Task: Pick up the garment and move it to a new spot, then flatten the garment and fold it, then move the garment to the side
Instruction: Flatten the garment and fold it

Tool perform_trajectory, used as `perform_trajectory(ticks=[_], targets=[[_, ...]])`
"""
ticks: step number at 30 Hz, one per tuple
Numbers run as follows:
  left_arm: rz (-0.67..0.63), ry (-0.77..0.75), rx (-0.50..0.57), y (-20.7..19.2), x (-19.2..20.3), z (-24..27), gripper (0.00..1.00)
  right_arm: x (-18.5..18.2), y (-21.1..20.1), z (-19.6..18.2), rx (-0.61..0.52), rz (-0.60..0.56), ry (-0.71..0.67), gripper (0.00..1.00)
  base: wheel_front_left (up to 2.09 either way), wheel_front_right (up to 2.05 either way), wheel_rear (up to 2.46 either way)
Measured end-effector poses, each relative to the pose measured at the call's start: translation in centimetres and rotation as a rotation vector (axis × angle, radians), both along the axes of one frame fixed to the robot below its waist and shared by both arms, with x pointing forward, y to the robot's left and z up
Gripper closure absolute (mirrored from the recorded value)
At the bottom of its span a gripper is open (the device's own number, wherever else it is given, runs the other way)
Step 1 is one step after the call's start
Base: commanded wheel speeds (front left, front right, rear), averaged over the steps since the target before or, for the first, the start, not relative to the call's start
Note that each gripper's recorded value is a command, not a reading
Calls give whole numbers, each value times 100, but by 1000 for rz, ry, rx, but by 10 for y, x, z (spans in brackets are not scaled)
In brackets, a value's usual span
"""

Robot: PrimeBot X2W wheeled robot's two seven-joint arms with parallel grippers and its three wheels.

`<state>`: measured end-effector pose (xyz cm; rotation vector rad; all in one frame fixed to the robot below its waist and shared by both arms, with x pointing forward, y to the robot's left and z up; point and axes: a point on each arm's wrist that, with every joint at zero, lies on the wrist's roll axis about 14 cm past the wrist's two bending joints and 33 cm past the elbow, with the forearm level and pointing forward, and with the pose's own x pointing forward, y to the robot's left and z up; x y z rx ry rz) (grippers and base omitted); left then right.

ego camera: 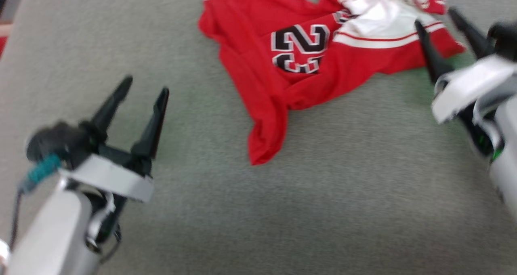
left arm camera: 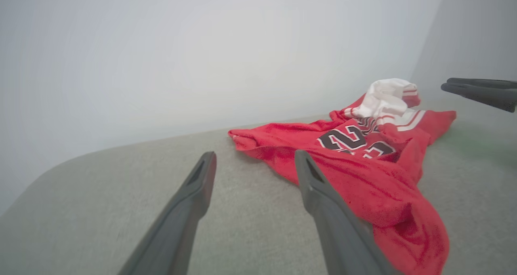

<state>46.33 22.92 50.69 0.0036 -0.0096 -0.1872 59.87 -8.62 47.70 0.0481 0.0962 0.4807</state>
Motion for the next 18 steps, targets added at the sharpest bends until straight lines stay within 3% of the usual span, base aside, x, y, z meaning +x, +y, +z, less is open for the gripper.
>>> perform_trajectory(ticks=[9,13,18], targets=[[-381,59,181,-81,45,50,0,-89,-22,-3,65,-23,-35,0,0,0,0],[-525,191,251,-118,59,44,0,-118,-31,0,77,-79,-35,0,0,0,0],[-673,499,313,-156,59,4,0,-141,-46,12,89,-161,-47,0,0,0,0]])
